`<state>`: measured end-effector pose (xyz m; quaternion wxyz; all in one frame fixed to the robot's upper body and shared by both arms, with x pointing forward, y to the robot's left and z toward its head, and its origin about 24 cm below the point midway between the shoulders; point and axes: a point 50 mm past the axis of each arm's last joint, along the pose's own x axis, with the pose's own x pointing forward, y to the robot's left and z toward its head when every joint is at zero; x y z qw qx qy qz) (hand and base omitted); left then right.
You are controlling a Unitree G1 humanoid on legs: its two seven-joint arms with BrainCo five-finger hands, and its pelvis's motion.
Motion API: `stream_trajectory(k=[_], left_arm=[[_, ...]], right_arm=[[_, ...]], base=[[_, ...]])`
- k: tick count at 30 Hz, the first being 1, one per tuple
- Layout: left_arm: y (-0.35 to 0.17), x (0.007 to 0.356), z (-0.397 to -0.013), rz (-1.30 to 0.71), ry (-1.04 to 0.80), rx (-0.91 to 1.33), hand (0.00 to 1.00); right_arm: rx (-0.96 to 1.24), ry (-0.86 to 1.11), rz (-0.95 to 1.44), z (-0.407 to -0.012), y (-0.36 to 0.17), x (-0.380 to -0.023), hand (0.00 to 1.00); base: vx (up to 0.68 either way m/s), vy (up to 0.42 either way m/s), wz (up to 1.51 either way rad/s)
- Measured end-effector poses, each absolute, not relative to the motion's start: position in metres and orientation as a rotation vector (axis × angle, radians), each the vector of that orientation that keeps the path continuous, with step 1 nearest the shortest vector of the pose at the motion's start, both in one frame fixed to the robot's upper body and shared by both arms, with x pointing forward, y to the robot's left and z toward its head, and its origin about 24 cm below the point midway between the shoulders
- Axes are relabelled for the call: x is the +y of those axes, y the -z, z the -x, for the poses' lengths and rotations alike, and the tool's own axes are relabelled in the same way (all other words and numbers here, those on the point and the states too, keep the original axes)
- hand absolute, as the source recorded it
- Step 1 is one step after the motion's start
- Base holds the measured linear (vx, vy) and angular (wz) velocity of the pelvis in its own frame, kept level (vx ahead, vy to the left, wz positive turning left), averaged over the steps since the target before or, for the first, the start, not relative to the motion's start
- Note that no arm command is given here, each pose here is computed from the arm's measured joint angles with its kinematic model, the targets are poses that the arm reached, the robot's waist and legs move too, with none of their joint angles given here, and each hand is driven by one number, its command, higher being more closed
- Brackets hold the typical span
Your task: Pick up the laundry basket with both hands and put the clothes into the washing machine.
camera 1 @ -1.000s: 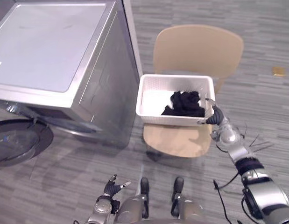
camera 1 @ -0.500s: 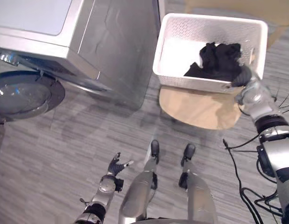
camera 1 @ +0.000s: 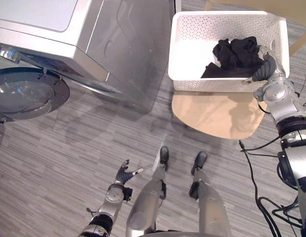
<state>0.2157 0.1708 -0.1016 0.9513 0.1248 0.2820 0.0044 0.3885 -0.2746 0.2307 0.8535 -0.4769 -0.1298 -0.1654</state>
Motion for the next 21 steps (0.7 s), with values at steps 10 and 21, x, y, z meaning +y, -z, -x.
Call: stream_trajectory(k=[10, 21], left_arm=[[0.101, 0.174, -0.218, -0.257, -0.019, 0.577, 0.0], [0.1, 0.175, -0.22, -0.259, -0.021, 0.572, 0.0]], right_arm=[[-0.386, 0.315, 0.939, -0.381, -0.224, -0.257, 0.0], [-0.369, 0.392, 0.912, -0.398, -0.266, -0.262, 0.0]], base=[[-0.01, -0.014, -0.09], [0.01, -0.019, -0.02]])
